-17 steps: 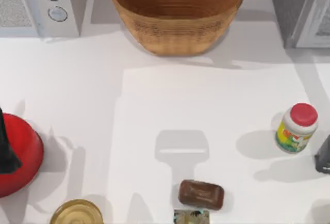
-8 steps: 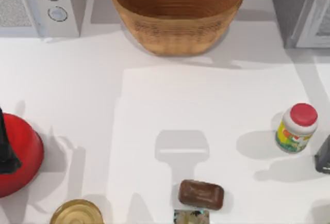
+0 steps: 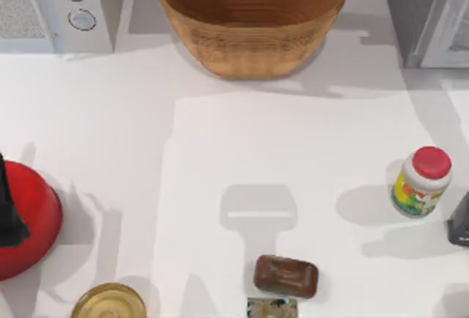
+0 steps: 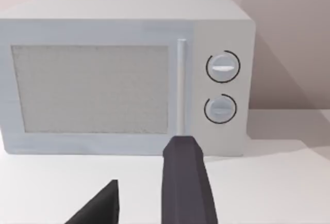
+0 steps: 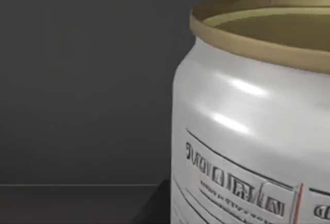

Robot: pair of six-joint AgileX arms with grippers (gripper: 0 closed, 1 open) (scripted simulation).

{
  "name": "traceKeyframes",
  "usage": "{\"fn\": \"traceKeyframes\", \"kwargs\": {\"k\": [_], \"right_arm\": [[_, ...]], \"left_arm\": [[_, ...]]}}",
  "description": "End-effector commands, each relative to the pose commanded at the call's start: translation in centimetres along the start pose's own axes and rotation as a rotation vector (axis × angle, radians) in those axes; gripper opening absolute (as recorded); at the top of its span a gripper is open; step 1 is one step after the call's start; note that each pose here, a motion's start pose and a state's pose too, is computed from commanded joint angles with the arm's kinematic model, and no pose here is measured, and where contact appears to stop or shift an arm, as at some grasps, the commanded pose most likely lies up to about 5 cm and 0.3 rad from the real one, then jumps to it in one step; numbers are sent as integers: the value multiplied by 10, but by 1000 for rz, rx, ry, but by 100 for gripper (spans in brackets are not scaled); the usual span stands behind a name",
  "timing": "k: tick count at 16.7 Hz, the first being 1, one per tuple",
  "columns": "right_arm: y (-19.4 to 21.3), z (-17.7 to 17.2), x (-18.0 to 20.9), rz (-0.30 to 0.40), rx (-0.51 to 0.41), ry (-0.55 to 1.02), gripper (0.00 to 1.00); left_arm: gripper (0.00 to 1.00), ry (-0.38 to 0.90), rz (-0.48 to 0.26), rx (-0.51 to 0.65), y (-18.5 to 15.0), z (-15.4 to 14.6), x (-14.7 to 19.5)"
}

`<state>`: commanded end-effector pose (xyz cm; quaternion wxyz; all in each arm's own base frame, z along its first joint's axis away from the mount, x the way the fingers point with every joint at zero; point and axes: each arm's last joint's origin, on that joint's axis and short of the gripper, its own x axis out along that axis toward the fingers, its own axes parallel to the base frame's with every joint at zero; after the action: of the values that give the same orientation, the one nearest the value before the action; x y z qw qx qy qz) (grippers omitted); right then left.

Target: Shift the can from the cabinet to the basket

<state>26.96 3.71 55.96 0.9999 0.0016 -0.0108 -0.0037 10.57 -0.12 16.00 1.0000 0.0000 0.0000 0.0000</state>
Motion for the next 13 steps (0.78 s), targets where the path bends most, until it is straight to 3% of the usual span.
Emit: {"fn": "traceKeyframes", "kwargs": {"k": [4,13], "right_arm": [[-2,9,-51,1,-1,10,0],[-9,5,-72,-10,7,-25,0]], "left_arm": [[100,0,0,0,0,0,0],[100,0,0,0,0,0,0]]}}
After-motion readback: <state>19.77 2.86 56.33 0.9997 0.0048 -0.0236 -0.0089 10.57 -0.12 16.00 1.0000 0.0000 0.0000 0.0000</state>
